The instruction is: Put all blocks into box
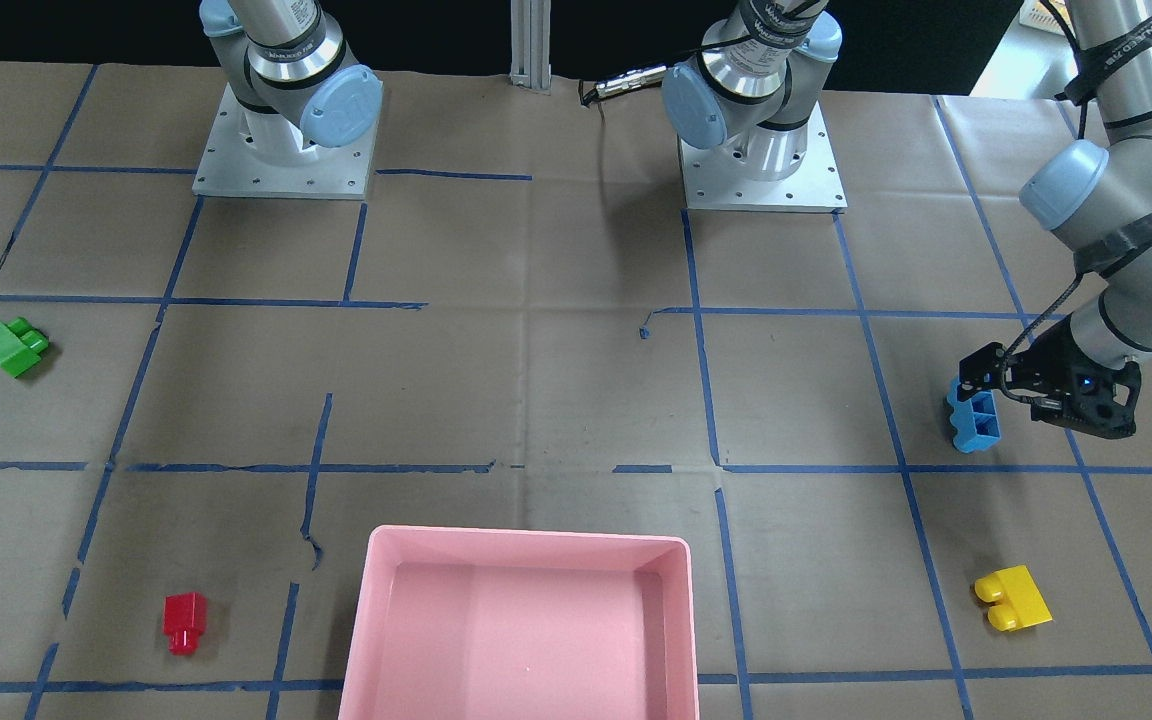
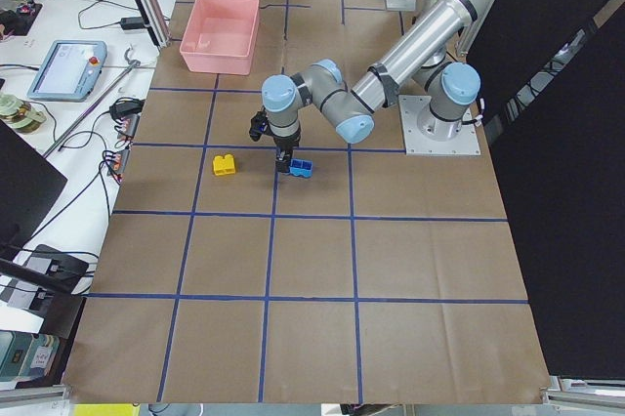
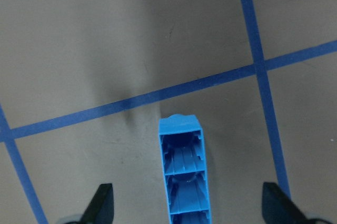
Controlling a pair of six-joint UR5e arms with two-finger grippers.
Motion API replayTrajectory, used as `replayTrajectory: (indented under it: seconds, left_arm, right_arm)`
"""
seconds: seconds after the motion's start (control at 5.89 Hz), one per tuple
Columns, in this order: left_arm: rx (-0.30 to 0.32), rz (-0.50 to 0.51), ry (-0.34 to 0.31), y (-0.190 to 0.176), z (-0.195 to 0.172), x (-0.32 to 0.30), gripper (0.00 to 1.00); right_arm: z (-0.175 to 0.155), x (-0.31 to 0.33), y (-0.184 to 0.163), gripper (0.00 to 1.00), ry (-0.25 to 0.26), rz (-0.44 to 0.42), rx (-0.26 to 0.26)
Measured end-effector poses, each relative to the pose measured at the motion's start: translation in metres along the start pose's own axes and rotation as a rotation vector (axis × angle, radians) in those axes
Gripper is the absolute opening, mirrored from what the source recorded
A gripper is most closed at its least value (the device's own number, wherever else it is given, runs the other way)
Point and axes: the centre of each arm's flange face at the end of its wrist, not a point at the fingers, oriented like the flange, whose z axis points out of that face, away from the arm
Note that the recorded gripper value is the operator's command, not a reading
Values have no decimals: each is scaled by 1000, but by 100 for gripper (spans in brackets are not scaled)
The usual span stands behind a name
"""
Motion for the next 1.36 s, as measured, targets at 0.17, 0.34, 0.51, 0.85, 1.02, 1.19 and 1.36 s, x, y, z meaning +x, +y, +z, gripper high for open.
replayTrajectory:
  seconds: [0.17,0.34,0.51,0.85,1.02,1.19,1.36]
  left_arm:
    - [-16,2,21,-1,18,-2,80]
    - [-24,8,32,-2,28,-4,29]
    - [-24,15,33,-3,30,-6,0]
    - [-15,26,29,-9,25,-4,0]
    - [4,41,40,-17,16,6,0]
    - [32,64,47,-38,-6,29,0]
    - [64,92,37,-74,-40,69,0]
  right_arm:
    - [12,0,0,100,4,-121,0]
    - [33,4,6,100,12,-218,5]
    - [67,8,16,100,30,-293,15]
    - [142,-2,27,100,121,-372,26]
    - [169,-11,28,100,158,-378,31]
    - [185,-17,29,100,183,-379,36]
    - [192,-18,28,100,190,-378,38]
